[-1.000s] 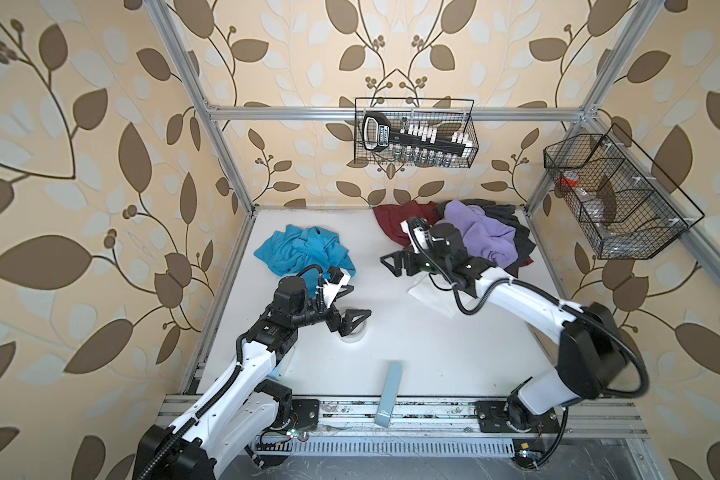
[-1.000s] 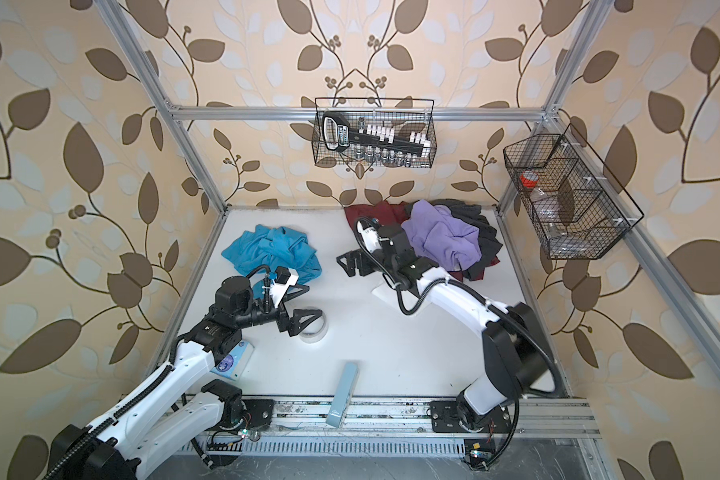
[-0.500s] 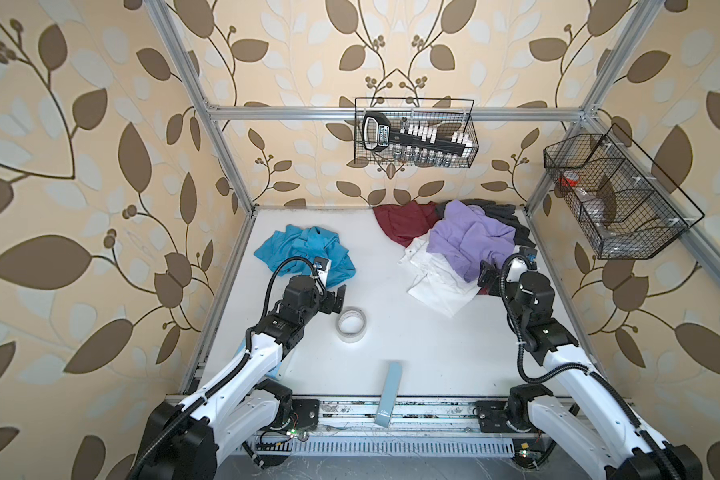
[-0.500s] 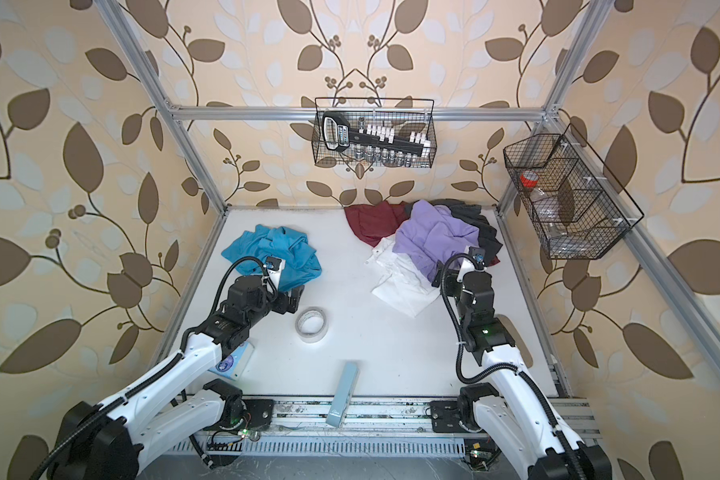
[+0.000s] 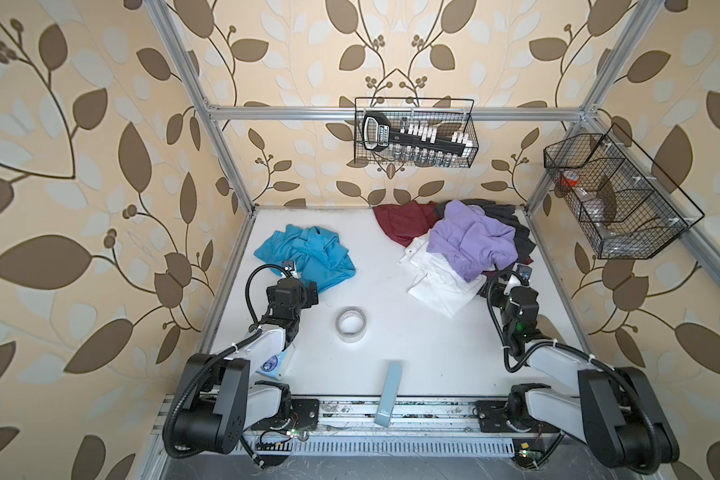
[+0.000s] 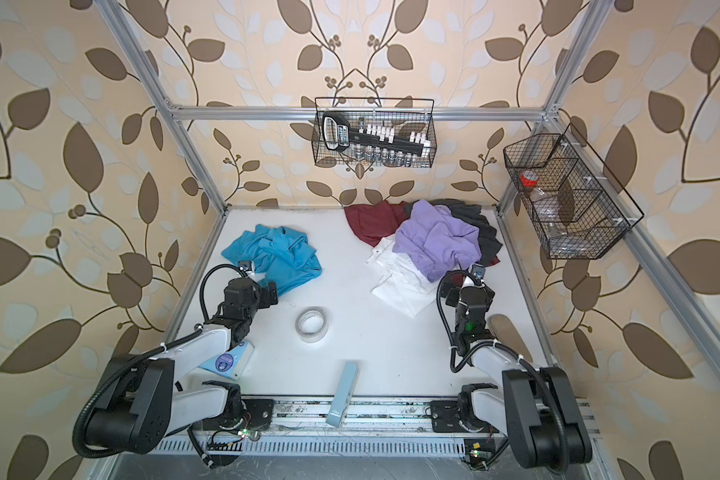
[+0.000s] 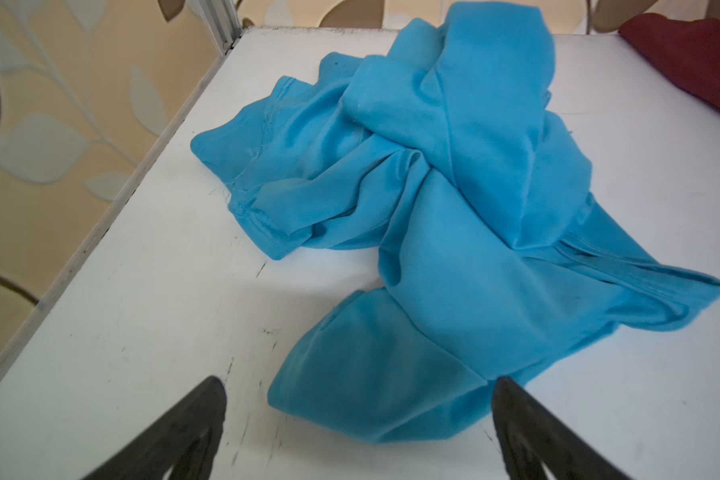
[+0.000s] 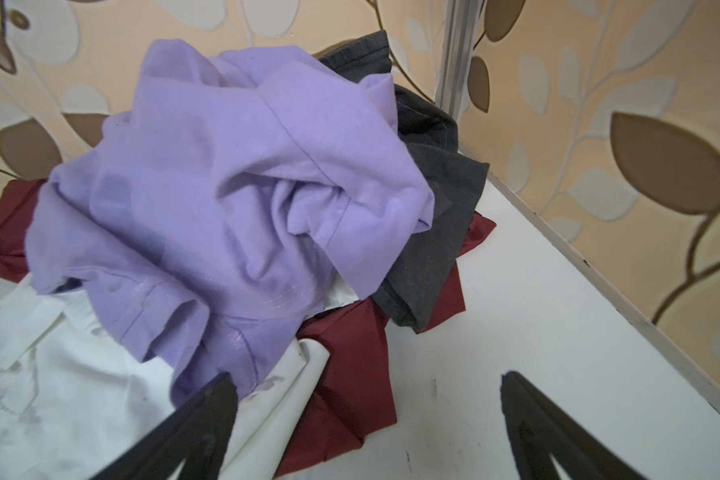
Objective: Pick out a specific cloth from the pile
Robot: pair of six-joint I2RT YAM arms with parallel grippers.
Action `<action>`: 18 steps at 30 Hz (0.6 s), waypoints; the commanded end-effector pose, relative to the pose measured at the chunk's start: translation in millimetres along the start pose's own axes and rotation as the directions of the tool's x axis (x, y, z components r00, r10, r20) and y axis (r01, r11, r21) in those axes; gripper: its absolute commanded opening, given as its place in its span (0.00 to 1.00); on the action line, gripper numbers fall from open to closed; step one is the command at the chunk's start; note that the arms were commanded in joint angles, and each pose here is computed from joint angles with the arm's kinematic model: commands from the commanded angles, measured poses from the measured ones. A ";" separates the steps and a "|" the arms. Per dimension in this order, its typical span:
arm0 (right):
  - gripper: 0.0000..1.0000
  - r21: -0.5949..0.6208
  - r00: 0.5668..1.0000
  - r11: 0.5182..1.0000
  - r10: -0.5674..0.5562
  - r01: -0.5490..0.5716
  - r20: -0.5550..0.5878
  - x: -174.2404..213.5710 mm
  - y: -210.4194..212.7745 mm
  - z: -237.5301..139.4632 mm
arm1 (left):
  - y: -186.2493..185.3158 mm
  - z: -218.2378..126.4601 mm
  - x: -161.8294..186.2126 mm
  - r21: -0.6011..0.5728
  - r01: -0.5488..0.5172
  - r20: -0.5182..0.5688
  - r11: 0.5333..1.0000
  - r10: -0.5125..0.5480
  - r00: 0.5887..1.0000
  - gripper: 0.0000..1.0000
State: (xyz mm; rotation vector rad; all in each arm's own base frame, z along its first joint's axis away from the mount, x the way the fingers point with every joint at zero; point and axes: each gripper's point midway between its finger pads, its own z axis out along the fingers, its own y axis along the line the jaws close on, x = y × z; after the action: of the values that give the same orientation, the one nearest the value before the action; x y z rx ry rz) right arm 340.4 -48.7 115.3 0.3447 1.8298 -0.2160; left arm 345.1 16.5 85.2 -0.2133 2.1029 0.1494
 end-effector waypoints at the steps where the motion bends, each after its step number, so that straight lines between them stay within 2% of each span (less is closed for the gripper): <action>1: 1.00 0.005 0.990 1.000 0.016 -0.017 0.140 -25.4 1.1 3.5 | -2.5 -0.7 -30.0 0.029 0.050 0.133 0.998 -0.053 0.990 0.99; 7: 1.00 -0.071 0.990 0.997 -0.012 0.023 0.143 -14.3 14.9 10.0 | 5.8 1.5 -25.3 0.021 0.075 0.240 0.997 -0.078 0.968 0.99; 10: 0.99 -0.071 0.986 0.997 -0.014 0.026 0.163 -12.6 15.1 12.9 | 1.1 13.2 -19.6 0.037 0.060 0.199 0.998 -0.066 0.978 0.99; 13: 1.00 -0.083 0.991 0.996 -0.026 0.037 0.130 -8.7 18.5 16.4 | -4.2 27.2 -12.8 0.047 0.035 0.156 0.998 -0.042 0.987 0.99; 18: 1.00 -0.086 0.992 0.996 -0.022 0.032 0.123 -8.2 18.1 17.0 | -4.9 34.1 -11.1 0.057 0.041 0.096 0.998 -0.046 0.994 0.99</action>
State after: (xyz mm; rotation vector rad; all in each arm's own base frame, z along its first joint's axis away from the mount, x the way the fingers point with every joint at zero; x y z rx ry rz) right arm 360.4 -39.2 110.6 0.2520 1.7476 -0.1842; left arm 366.6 20.9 60.8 -0.2249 2.0426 0.1037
